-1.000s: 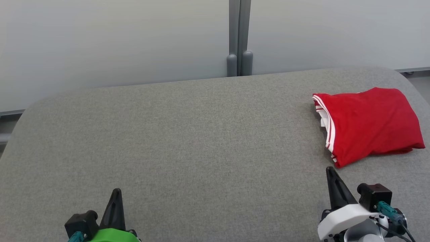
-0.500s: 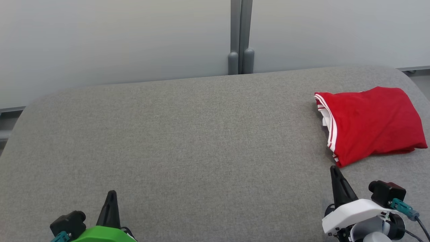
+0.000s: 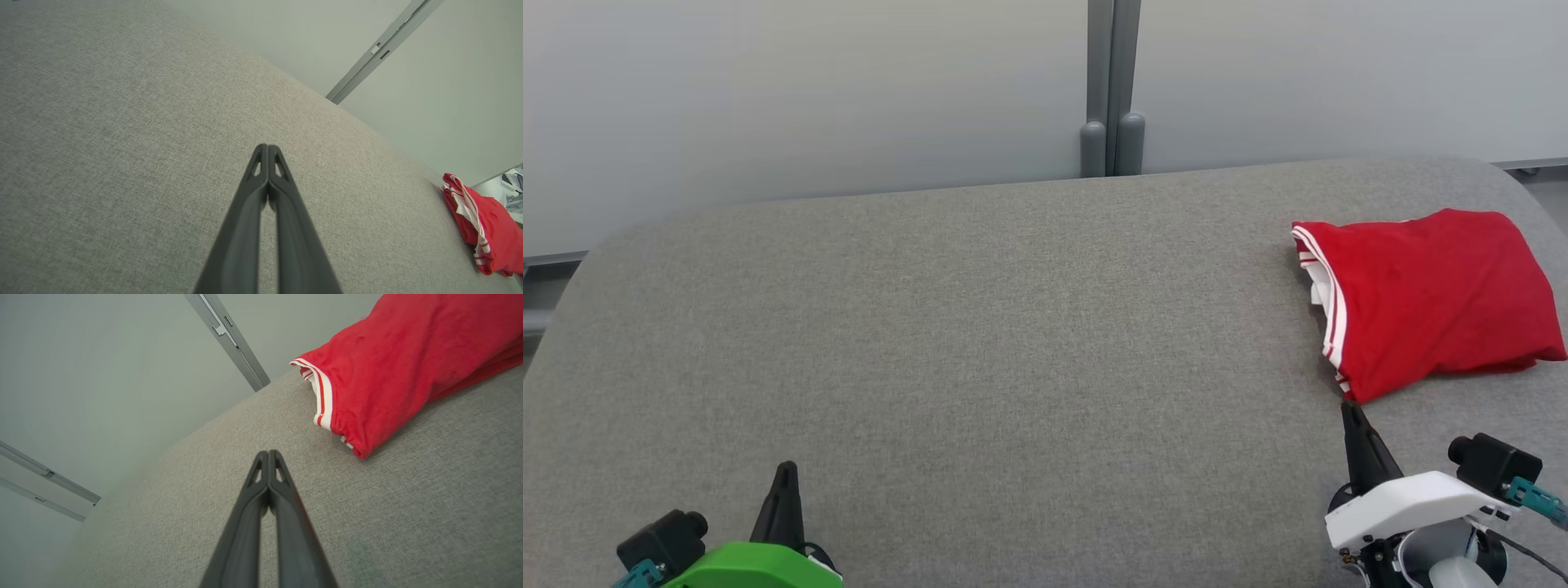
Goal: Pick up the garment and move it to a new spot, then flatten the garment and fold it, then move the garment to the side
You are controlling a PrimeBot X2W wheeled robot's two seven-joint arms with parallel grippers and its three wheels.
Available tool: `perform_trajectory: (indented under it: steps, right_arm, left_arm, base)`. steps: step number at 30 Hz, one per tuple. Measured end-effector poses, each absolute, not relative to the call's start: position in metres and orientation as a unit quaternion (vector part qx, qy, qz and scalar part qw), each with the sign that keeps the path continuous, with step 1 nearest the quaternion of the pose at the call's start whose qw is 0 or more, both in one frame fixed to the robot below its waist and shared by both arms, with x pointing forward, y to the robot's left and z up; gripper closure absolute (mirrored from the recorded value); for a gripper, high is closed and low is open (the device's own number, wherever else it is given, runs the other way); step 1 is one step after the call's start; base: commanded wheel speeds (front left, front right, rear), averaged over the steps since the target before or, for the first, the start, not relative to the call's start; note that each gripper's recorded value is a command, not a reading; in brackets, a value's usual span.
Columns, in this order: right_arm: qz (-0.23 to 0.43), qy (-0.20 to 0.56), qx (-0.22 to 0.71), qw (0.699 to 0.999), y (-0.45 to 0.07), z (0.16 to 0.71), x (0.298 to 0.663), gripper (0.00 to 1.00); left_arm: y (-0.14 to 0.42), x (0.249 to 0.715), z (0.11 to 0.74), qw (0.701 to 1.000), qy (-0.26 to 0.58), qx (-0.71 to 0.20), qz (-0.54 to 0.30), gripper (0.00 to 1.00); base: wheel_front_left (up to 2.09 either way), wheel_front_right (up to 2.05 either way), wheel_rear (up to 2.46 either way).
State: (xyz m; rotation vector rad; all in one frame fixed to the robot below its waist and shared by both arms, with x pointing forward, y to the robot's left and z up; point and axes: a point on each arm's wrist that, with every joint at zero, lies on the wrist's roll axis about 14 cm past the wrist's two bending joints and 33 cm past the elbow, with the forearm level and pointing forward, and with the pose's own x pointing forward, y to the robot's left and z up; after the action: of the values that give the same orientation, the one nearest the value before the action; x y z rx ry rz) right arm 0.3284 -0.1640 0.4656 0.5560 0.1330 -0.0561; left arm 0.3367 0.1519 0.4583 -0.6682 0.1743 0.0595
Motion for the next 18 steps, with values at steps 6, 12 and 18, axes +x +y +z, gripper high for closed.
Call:
perform_trajectory:
  steps: [6, 12, 18]
  right_arm:
    - [-0.034, 0.071, 0.310, 0.947, -0.168, 0.464, 0.331, 1.00]
    - [-0.040, 0.073, 0.346, 0.934, -0.172, 0.465, 0.335, 1.00]
    - [-0.047, 0.077, 0.390, 0.916, -0.176, 0.463, 0.338, 1.00]
  left_arm:
    - [0.153, 0.339, 0.458, 0.928, 0.089, -0.360, 0.032, 1.00]
    - [0.158, 0.342, 0.459, 0.915, 0.091, -0.392, 0.038, 1.00]
    - [0.159, 0.345, 0.458, 0.897, 0.094, -0.431, 0.039, 1.00]
  base:
    - [0.00, 0.00, 0.00]
    - [0.00, 0.00, 0.00]
    - [0.00, 0.00, 0.00]
